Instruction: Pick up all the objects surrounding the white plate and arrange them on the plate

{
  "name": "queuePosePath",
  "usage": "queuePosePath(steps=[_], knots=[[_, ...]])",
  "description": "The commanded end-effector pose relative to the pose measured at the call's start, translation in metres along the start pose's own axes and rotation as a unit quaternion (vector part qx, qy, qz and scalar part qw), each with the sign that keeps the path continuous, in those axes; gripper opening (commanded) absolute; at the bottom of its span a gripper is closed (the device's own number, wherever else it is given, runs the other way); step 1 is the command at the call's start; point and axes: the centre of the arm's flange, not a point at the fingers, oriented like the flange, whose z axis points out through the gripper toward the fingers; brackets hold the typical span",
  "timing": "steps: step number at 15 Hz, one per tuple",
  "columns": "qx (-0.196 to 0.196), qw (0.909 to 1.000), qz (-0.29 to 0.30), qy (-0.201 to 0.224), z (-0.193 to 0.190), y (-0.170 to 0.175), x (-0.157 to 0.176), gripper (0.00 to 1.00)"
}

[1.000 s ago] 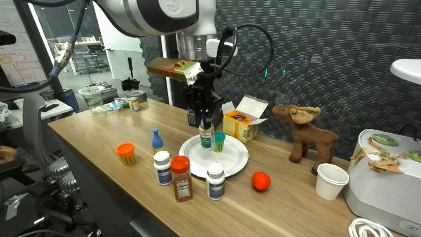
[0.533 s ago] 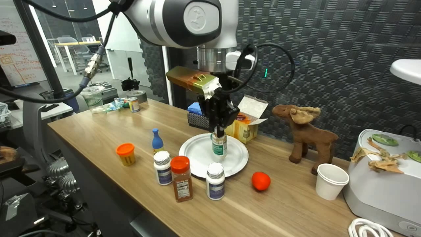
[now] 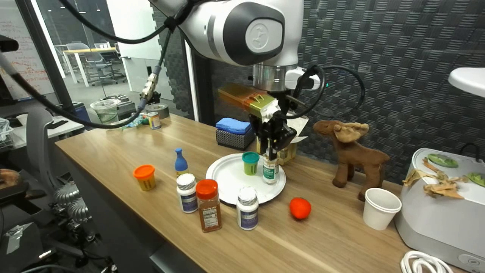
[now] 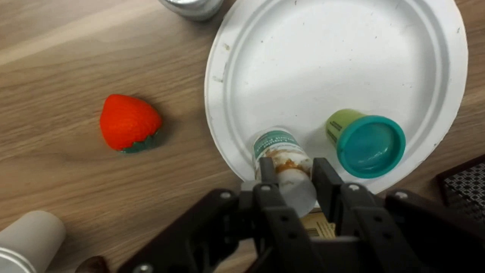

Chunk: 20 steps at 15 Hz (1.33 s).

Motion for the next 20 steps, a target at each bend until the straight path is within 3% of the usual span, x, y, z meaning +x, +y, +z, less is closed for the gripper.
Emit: queuePosePath(steps=[1, 4, 5, 6, 13, 20], knots=[[0.013, 0.9999, 0.006, 0.000, -0.008, -0.005, 0.025, 0.15], [0.007, 0.9999, 0.002, -0.010, -0.004, -0.008, 0.028, 0.16], [0.006, 0.9999, 0.000, -0.015, -0.002, -0.008, 0.026, 0.21], [0.004, 0.9999, -0.001, -0.017, -0.002, -0.010, 0.025, 0.51], [-0.004, 0.9999, -0.009, -0.013, -0.015, -0.024, 0.004, 0.99], [-0.012, 0.9998, 0.016, 0.009, -0.059, -0.035, -0.062, 1.00]])
